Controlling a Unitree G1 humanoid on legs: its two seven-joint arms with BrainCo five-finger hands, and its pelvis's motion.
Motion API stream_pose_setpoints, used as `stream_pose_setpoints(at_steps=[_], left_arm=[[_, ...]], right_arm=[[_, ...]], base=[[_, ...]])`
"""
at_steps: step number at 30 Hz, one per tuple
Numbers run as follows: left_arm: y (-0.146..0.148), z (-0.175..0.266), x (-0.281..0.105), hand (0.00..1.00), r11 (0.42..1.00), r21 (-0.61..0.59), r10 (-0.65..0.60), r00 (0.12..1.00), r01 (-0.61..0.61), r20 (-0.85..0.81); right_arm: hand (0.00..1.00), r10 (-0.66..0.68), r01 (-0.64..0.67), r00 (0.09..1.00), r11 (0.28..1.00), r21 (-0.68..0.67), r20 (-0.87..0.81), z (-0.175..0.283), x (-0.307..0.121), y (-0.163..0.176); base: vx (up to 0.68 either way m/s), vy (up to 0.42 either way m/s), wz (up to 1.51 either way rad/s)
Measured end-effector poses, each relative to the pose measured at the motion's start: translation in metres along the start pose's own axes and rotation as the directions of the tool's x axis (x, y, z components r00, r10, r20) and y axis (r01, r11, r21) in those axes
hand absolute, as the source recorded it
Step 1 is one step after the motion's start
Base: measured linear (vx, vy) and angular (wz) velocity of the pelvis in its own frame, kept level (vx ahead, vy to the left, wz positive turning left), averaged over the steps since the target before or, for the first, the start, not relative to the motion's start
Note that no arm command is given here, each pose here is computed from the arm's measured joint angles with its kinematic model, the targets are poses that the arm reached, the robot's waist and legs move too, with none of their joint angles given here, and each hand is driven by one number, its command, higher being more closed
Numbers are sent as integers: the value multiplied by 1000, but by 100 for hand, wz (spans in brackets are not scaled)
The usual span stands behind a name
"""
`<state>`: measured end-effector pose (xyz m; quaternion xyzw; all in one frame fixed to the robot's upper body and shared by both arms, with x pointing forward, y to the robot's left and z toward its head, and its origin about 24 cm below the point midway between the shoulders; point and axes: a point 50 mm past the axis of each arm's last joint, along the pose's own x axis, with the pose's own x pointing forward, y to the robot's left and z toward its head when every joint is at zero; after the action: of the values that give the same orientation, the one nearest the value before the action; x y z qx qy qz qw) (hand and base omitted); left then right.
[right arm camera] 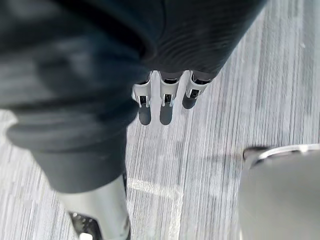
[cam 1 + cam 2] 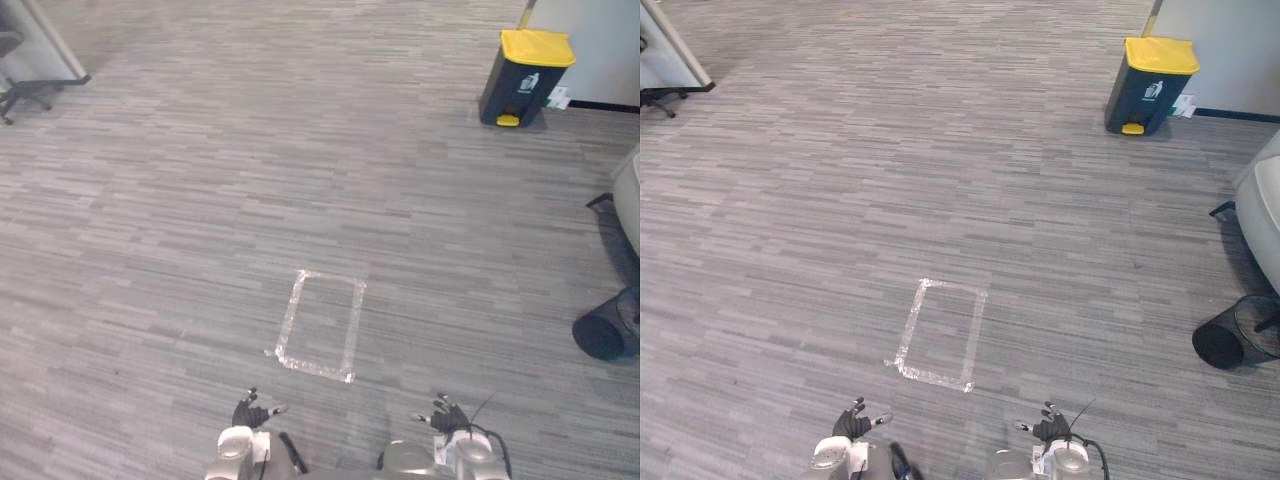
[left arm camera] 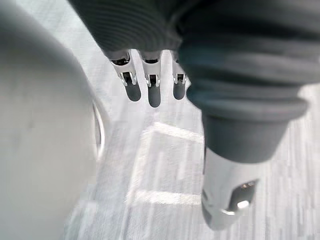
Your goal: Organize the slippers on the shoe rack
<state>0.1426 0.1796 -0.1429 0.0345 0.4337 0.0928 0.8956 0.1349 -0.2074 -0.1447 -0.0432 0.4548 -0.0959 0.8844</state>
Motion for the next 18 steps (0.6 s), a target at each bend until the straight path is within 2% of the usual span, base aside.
stream_pose_setpoints(at_steps=[4, 5, 9, 16, 18], left_arm=[[18, -5, 1, 0, 999, 22, 37, 999, -37, -20], [14, -6, 0, 0, 999, 38, 22, 999, -21, -26], [9, -13, 0, 0, 993, 113, -12, 998, 19, -64], [5, -20, -2, 0, 990, 133, -31, 995, 43, -92], [-17, -14, -2, 0, 983, 148, -102, 992, 113, -80]], right_arm=[[0, 40, -40, 999, 999, 32, -6, -2, -2, 20], [0, 25, -24, 1000, 999, 23, -12, -5, -2, 12], [0, 61, -62, 998, 997, 38, 19, 4, -1, 23], [0, 45, -47, 993, 999, 14, 108, 25, 1, 14], [0, 1, -2, 994, 1000, 7, 113, 28, 3, 1]], base=[[331, 189, -55], [279, 287, -52], [372, 182, -26], [500, -32, -40], [446, -35, -42]])
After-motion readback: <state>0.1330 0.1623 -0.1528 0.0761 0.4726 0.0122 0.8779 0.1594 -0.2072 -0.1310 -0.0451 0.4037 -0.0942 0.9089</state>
